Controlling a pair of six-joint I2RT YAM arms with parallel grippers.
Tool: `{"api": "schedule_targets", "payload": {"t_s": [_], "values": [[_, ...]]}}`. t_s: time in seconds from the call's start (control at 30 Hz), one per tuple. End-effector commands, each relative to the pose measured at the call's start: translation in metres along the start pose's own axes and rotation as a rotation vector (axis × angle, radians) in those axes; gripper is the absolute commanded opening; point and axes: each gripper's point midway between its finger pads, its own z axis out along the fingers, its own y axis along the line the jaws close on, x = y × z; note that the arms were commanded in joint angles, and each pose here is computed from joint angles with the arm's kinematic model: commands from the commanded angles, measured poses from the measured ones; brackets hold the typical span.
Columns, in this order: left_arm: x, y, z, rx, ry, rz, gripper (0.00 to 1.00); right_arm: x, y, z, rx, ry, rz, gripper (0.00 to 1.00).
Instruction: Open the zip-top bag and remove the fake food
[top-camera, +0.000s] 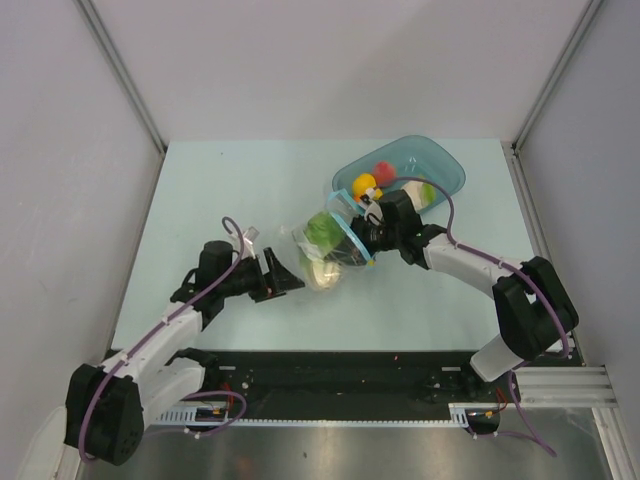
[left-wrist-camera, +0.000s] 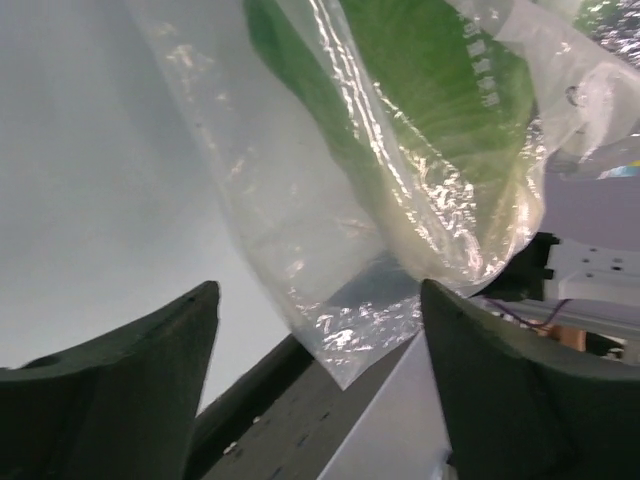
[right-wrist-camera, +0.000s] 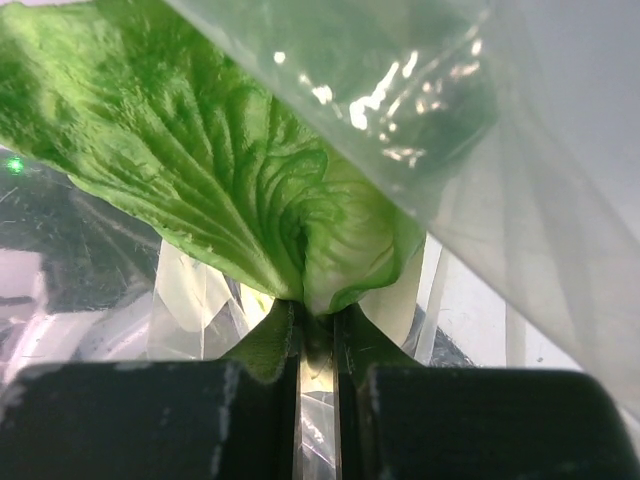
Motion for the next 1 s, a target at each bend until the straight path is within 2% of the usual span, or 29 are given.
{"api": "schedule_targets", "payload": {"t_s": [0.0, 0.07, 0.1, 0.13, 0.17, 0.2, 0.23, 0.3, 0.33, 0.43, 0.6, 0.67, 0.73, 0.77, 0.8, 0.83, 0.9, 0.97], "values": [[0.001, -0.019, 0.004, 0.121, -0.007, -0.028, 0.65, -0.014, 0.044, -0.008, -0.129, -0.038, -0.05, 0.0], [0.003, -0.017, 0.005, 0.126, -0.009, -0.052, 0.46, -0.015, 0.049, -0.009, -0.146, -0.047, -0.047, 0.0], [0.001, -0.013, 0.006, 0.102, -0.019, -0.05, 0.27, -0.016, 0.05, -0.01, -0.146, -0.05, -0.046, 0.0], [0.008, -0.002, 0.006, 0.049, 0.005, -0.055, 0.16, -0.017, 0.05, -0.011, -0.145, -0.059, -0.054, 0.0], [0.005, 0.001, 0.005, 0.016, 0.003, -0.05, 0.05, -0.016, 0.047, -0.012, -0.133, -0.057, -0.053, 0.0], [0.0, 0.014, 0.005, -0.06, -0.028, -0.047, 0.0, -0.016, 0.047, -0.013, -0.129, -0.061, -0.061, 0.0], [0.008, 0.028, 0.002, -0.136, 0.002, -0.047, 0.0, -0.016, 0.046, -0.014, -0.122, -0.061, -0.066, 0.0], [0.0, 0.042, -0.003, -0.243, -0.023, -0.036, 0.0, -0.015, 0.04, -0.017, -0.101, -0.059, -0.085, 0.0], [-0.003, 0.058, -0.009, -0.348, -0.044, -0.041, 0.0, -0.012, 0.037, -0.019, -0.084, -0.052, -0.086, 0.0], [-0.008, 0.076, -0.014, -0.452, -0.07, -0.047, 0.0, -0.011, 0.028, -0.025, -0.047, -0.054, -0.128, 0.0], [-0.008, 0.092, -0.005, -0.495, -0.048, -0.057, 0.0, -0.002, 0.006, -0.038, 0.055, -0.042, -0.186, 0.0], [-0.002, 0.093, 0.003, -0.484, 0.034, -0.057, 0.0, 0.003, 0.004, -0.042, 0.073, -0.035, -0.2, 0.0], [-0.001, 0.092, 0.002, -0.497, 0.069, -0.047, 0.06, 0.004, 0.002, -0.044, 0.096, -0.044, -0.216, 0.0], [-0.002, 0.088, 0.0, -0.482, 0.067, -0.03, 0.13, 0.003, 0.0, -0.046, 0.113, -0.051, -0.215, 0.0], [-0.004, 0.082, -0.003, -0.465, 0.063, -0.005, 0.32, 0.002, 0.001, -0.047, 0.119, -0.058, -0.22, 0.0], [-0.012, 0.071, -0.007, -0.445, 0.032, 0.016, 0.46, 0.002, 0.002, -0.046, 0.121, -0.06, -0.226, 0.0], [-0.024, 0.04, -0.022, -0.362, -0.033, 0.091, 0.67, 0.001, 0.006, -0.045, 0.12, -0.063, -0.232, 0.0], [-0.04, 0.004, -0.035, -0.279, -0.101, 0.17, 0.82, 0.004, 0.009, -0.043, 0.131, -0.059, -0.242, 0.0]]}}
